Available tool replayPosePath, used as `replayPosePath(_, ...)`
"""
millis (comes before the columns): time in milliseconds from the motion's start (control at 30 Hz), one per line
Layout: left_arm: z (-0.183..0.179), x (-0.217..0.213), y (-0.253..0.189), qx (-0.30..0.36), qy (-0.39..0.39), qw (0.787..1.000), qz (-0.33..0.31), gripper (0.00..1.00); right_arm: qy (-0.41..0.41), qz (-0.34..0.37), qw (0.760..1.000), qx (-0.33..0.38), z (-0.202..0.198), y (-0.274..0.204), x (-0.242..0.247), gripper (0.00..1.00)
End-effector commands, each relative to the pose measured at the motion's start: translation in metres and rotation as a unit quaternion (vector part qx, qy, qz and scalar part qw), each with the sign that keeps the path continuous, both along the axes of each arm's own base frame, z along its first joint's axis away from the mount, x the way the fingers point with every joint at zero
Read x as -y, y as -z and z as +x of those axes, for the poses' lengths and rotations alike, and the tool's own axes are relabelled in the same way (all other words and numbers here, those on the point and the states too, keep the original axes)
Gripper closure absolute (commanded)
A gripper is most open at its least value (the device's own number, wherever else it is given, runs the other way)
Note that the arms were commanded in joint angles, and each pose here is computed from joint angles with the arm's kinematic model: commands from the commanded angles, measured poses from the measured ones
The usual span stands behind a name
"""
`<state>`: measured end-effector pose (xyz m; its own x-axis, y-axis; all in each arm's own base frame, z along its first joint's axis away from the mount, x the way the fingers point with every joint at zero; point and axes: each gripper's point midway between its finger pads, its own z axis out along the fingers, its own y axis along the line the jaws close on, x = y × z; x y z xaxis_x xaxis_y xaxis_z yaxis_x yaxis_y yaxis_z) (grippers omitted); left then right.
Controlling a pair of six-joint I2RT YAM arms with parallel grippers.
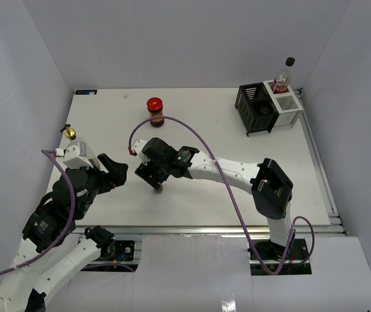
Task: Organize the condiment bottles
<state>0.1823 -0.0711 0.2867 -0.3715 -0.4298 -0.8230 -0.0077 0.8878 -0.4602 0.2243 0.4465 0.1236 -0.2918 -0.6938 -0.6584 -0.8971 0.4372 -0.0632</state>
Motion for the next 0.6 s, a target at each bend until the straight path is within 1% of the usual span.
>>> replayPosePath(0, -0.001, -0.001, -0.003, 0.007, -0.002, 1.000, -0.007, 0.02, -0.005, 0.015, 1.000, -0.003, -0.002, 0.006, -0.009, 0.23)
replayPosePath(233, -0.004, -0.002, 0.004, 0.002, -0.003, 1.000, -0.012, 0.02, 0.003, 0.005, 1.000, -0.008, -0.002, 0.018, -0.007, 0.25)
replayPosePath(333, -0.005, -0.003, 0.004, 0.004, -0.003, 1.000, -0.014, 0.02, 0.005, 0.004, 1.000, -0.007, -0.001, 0.021, -0.007, 0.32)
replayPosePath(433, -0.006, -0.004, 0.004, 0.005, -0.005, 1.000, -0.014, 0.02, 0.014, 0.001, 1.000, -0.001, 0.002, 0.019, -0.004, 0.51)
replayPosePath(467, -0.007, -0.004, 0.004, 0.005, -0.005, 1.000, -0.014, 0.02, 0.017, -0.001, 1.000, 0.003, 0.003, 0.017, -0.003, 0.54)
replayPosePath(500, -0.007, -0.005, 0.004, 0.005, -0.005, 1.000, -0.015, 0.02, 0.019, -0.001, 1.000, 0.007, 0.005, 0.013, -0.002, 0.58)
replayPosePath(567, -0.006, -0.003, 0.006, 0.004, -0.004, 1.000, -0.017, 0.02, 0.034, -0.014, 0.999, 0.032, 0.014, 0.003, 0.008, 0.73)
